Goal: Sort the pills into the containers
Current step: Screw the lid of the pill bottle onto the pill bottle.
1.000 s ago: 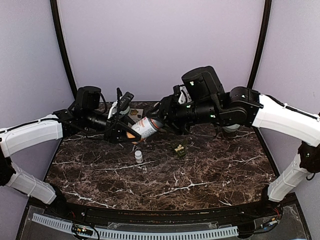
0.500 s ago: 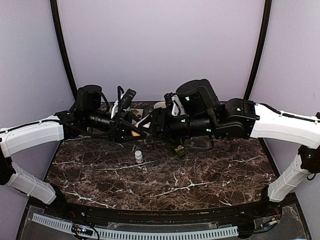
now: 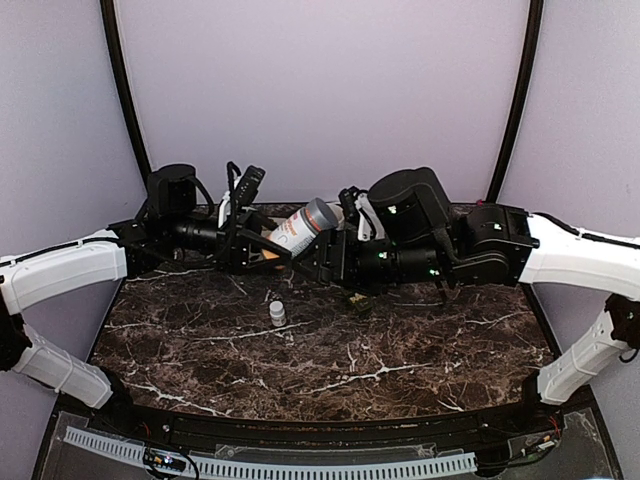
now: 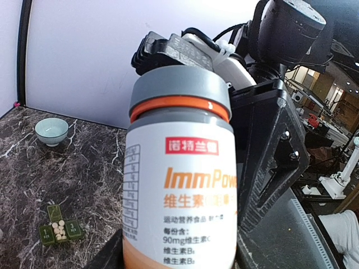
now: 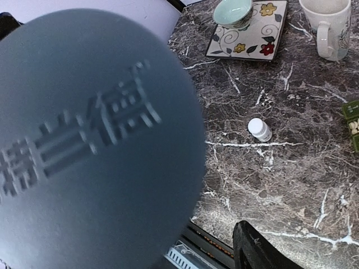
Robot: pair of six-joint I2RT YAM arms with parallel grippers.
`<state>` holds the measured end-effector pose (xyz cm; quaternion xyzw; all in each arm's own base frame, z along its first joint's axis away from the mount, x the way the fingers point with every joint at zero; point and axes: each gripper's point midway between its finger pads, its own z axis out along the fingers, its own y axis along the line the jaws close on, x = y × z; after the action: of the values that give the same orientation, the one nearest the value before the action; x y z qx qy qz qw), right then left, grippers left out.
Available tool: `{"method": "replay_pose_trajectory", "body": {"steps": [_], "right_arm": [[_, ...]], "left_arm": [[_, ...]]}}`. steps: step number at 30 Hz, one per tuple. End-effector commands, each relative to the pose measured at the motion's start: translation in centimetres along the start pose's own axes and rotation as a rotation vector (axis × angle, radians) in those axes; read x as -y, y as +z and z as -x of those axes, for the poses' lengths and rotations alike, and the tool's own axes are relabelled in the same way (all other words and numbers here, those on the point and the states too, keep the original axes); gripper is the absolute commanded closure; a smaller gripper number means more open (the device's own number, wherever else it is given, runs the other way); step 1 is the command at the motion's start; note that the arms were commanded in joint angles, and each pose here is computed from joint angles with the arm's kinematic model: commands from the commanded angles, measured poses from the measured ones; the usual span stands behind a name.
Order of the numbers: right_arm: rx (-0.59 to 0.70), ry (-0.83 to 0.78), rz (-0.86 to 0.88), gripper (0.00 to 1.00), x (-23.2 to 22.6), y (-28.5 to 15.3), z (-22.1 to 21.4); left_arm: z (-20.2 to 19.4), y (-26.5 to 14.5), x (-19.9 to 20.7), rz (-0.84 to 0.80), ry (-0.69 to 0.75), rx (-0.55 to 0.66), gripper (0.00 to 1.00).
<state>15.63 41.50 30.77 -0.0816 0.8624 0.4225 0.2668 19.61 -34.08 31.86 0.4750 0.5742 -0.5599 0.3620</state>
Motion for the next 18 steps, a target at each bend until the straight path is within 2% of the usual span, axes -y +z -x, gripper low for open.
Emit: {"method": "replay_pose_trajectory", "body": {"steps": [1, 9, 18], "right_arm": [[0.044, -0.088, -0.018, 0.29, 0.1, -1.6, 0.3], [0.067, -0.3, -0.002, 0.29, -0.3, -3.1, -1.0], [0.222, -0.595, 0.123, 0.28, -0.5, -6.8, -0.1]], "left_arm": [[1.9, -0.3, 0.3, -0.005, 0.06, 0.046, 1.0], [1.7, -0.3, 0.4, -0.034, 0.037, 0.04, 1.0], [1.6, -0.1, 1.1, -0.147, -0.022, 0.025, 1.0]]}}
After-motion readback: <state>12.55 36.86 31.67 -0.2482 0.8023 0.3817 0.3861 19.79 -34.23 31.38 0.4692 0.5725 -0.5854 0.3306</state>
